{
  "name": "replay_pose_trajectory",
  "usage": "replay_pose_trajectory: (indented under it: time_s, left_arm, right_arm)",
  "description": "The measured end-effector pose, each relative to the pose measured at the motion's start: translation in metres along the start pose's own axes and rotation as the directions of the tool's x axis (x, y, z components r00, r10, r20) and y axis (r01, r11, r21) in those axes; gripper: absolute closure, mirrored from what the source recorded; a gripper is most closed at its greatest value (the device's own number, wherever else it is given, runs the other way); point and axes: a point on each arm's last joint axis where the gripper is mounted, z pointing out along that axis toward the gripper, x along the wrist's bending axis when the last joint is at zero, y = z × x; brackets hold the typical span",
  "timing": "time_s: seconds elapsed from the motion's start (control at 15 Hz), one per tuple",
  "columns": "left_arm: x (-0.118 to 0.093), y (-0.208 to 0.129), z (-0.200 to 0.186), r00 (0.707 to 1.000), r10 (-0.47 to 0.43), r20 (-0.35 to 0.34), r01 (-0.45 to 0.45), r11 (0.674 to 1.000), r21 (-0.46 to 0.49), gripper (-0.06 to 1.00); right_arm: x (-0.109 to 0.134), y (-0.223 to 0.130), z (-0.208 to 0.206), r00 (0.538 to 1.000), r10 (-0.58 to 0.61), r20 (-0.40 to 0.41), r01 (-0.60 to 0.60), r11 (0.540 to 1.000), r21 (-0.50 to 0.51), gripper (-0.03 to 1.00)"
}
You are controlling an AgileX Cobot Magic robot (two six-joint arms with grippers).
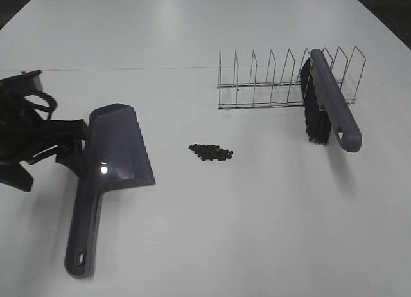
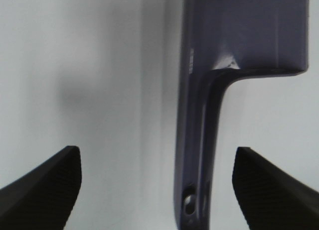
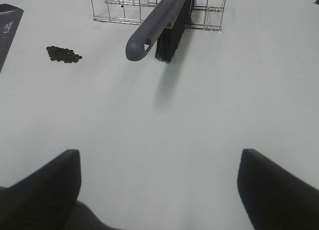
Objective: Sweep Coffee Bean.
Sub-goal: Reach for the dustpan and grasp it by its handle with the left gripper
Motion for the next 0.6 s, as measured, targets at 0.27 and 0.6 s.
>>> replay_pose_trajectory:
  time_s: [0.27, 0.6]
  left_arm:
    - [-0.023, 0.006, 0.042, 0.999, 0.021, -0.035, -0.017, 0.995, 0.101, 0.19]
    - [-0.020, 0.007, 0.074, 0.997, -0.002, -0.077, 0.014, 0.988, 0.152, 0.19]
  right_arm:
    - [0.000, 0.000, 0.000, 1.000, 0.000, 0.000, 0.000, 1.000, 0.000, 0.22]
    - [0.000, 0.000, 0.000, 1.000, 0.000, 0.000, 0.000, 1.000, 0.000, 0.22]
